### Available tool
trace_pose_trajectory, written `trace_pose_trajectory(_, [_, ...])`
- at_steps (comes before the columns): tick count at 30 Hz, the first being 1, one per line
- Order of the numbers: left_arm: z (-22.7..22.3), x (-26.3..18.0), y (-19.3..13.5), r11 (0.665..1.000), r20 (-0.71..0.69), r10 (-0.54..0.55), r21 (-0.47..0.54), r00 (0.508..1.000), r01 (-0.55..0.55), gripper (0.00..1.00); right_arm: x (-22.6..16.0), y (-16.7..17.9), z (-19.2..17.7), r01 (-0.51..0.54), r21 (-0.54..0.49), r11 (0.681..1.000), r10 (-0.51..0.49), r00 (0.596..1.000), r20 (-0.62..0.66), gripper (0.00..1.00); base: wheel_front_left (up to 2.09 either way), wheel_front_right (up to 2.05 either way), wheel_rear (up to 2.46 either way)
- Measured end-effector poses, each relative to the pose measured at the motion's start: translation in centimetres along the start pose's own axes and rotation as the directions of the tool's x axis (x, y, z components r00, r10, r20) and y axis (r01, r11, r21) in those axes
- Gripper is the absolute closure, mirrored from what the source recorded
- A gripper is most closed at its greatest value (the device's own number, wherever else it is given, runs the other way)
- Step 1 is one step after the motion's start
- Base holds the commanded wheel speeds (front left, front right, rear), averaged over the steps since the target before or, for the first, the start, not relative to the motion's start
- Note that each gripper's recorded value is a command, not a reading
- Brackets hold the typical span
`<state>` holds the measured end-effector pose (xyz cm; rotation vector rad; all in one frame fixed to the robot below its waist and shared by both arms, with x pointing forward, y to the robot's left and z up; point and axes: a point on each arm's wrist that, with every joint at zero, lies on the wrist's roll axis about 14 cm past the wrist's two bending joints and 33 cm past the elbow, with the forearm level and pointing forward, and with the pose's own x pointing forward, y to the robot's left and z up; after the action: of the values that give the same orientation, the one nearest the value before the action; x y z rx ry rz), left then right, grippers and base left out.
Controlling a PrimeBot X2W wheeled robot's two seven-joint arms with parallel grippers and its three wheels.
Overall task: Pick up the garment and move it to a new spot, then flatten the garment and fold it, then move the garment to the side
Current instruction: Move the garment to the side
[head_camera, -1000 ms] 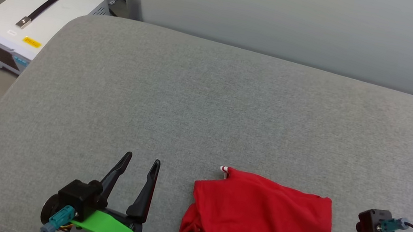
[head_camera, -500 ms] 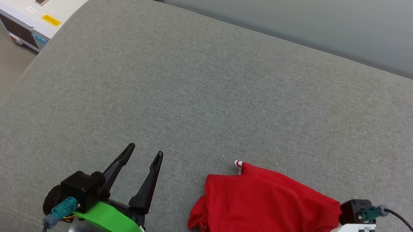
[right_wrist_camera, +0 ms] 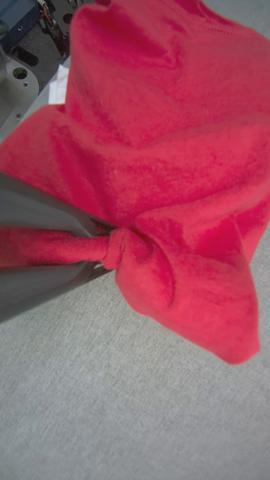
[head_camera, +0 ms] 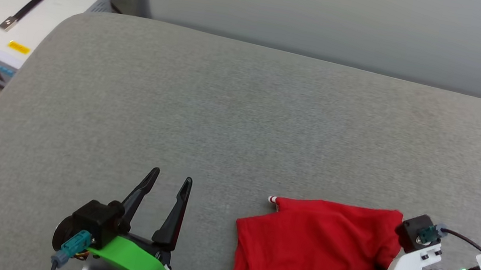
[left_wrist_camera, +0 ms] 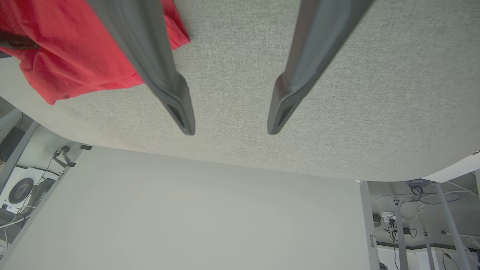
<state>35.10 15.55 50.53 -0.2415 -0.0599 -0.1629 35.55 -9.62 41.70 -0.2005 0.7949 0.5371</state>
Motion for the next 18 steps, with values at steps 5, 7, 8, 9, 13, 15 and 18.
trace_pose_trajectory(5, [-0.3, 1.3, -2.7, 0.996, -0.002, -0.093, -0.014, 0.996, 0.093, 0.00, -2.7, -3.2, 0.1, 0.083, -0.118, 0.990, -0.084, 0.996, -0.008, 1.00, 0.00, 0.00, 0.00])
trace_pose_trajectory(7, [-0.6, 1.8, -4.0, 0.991, -0.010, -0.134, -0.020, 0.991, 0.134, 0.00, -3.8, -5.1, -0.2, 0.127, -0.152, 0.980, -0.132, 0.991, -0.023, 1.00, 0.00, 0.00, 0.00])
trace_pose_trajectory(8, [-0.8, 2.1, -4.7, 0.987, -0.015, -0.158, -0.024, 0.987, 0.158, 0.00, -4.5, -6.2, -0.5, 0.154, -0.164, 0.974, -0.161, 0.986, -0.030, 1.00, 0.00, 0.00, 0.00])
trace_pose_trajectory(9, [-0.9, 2.4, -5.4, 0.983, -0.017, -0.180, -0.027, 0.984, 0.179, 0.00, -5.1, -7.2, -0.6, 0.180, -0.178, 0.968, -0.189, 0.981, -0.035, 1.00, 0.00, 0.00, 0.00])
trace_pose_trajectory(13, [-1.1, 4.1, -8.0, 0.963, -0.013, -0.268, -0.039, 0.963, 0.267, 0.00, -7.6, -11.7, -1.2, 0.285, -0.204, 0.937, -0.300, 0.953, -0.047, 1.00, 0.00, 0.00, 0.00])
trace_pose_trajectory(15, [-1.1, 5.1, -9.1, 0.951, -0.006, -0.306, -0.041, 0.952, 0.305, 0.00, -8.6, -14.0, -1.4, 0.336, -0.201, 0.920, -0.353, 0.934, -0.053, 1.00, 0.00, 0.00, 0.00])
trace_pose_trajectory(18, [-1.5, 6.6, -10.4, 0.933, -0.004, -0.359, -0.042, 0.933, 0.358, 0.00, -9.7, -17.7, -2.4, 0.411, -0.185, 0.893, -0.429, 0.900, -0.075, 1.00, 0.00, 0.00, 0.00])
